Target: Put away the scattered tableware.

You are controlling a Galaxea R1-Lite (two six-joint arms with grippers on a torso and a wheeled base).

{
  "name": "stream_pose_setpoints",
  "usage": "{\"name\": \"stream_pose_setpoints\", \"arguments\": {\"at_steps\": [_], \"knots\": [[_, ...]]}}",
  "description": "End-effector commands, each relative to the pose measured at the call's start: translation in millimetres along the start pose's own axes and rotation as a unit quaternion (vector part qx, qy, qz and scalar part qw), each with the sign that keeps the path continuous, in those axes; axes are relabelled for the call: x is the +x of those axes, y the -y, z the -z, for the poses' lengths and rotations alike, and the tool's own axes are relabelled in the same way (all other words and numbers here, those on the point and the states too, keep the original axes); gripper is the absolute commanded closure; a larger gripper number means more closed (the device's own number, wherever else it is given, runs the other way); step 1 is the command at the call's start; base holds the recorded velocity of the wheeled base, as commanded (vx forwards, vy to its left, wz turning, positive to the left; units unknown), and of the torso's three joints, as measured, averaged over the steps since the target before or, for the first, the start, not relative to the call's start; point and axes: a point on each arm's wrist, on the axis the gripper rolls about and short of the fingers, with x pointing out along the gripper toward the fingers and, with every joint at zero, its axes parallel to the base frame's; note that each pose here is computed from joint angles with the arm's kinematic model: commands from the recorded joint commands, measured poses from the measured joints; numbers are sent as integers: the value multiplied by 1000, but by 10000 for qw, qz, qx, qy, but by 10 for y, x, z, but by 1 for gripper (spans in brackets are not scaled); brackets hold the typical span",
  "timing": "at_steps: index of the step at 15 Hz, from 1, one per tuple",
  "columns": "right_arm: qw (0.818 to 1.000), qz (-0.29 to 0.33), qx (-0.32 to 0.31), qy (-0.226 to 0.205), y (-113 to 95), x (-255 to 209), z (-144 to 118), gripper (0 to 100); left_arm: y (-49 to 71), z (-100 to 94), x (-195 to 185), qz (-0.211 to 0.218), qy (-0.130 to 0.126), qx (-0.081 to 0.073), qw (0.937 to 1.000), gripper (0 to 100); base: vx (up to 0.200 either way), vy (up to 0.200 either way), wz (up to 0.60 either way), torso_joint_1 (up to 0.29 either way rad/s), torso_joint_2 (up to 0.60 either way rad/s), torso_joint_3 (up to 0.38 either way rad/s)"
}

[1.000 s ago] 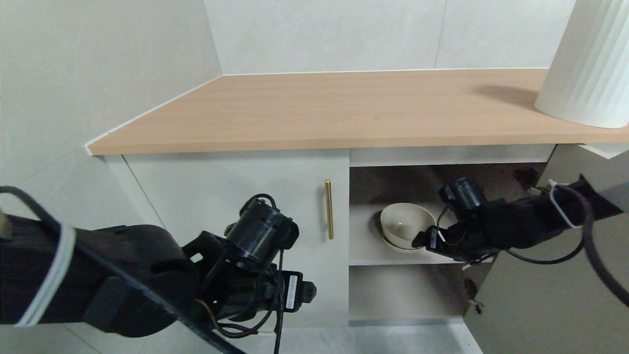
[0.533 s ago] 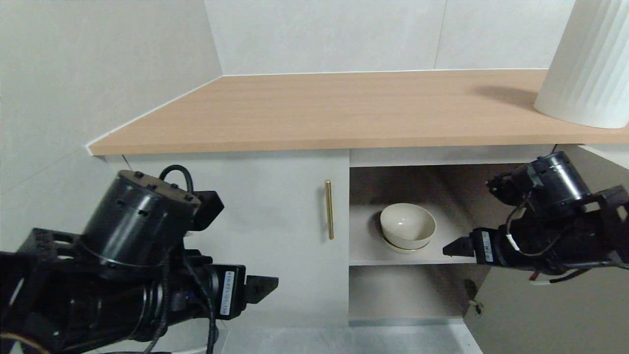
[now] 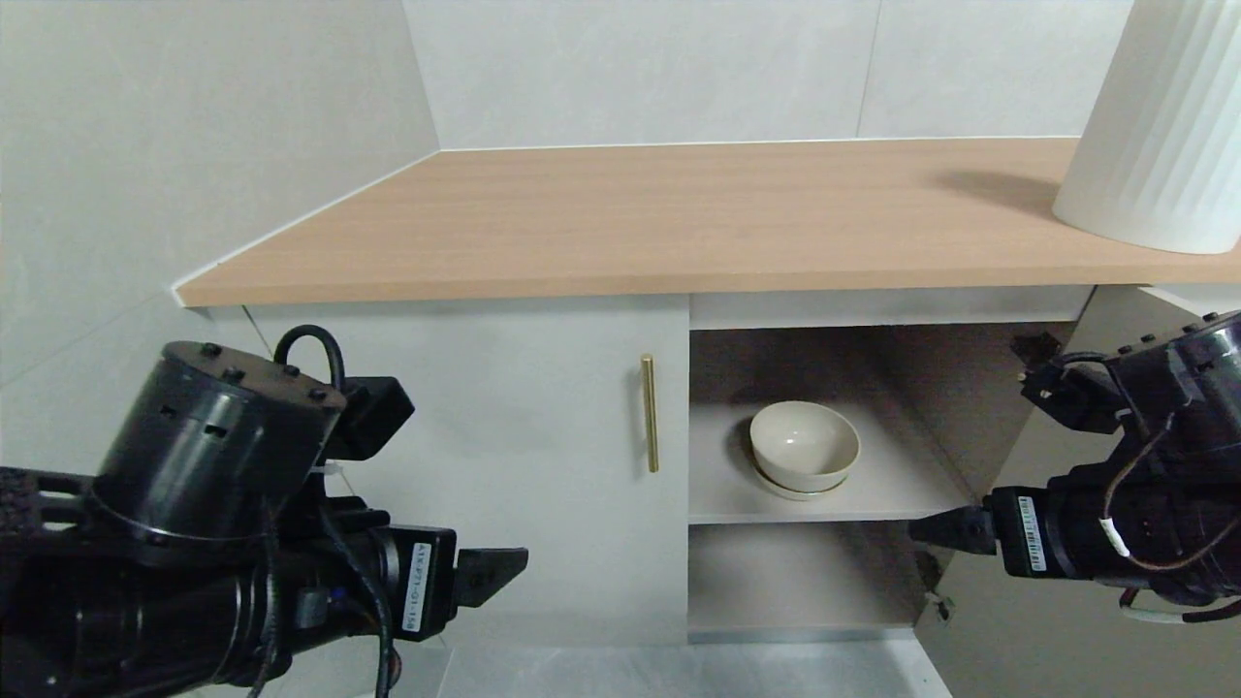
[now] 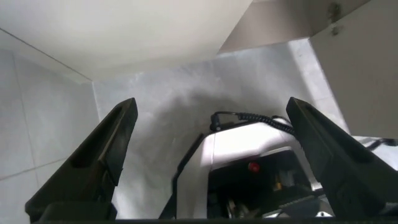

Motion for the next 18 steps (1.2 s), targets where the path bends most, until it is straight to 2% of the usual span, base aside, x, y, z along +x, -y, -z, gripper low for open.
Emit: {"name": "stream_pose_setpoints", "arguments": {"at_steps": [1, 6, 15, 18], "knots": [[10000, -9, -9, 17, -2, -9, -1, 0, 30, 29, 166, -154, -250, 68, 9995, 0, -200, 0, 0, 2, 2, 2], [10000, 12, -21, -32, 2, 9, 13, 0, 59, 56, 264, -208, -416, 127, 9988, 0, -200, 0, 0, 2, 5, 3], [10000, 19, -37, -62, 2, 21, 22, 0, 69, 67, 275, -205, -446, 151, 9987, 0, -200, 0, 0, 3, 0, 3], [9999, -7, -89, -102, -20, 21, 44, 0, 69, 79, 294, -224, -486, 162, 9984, 0, 0, 0, 0, 0, 0, 0]]}}
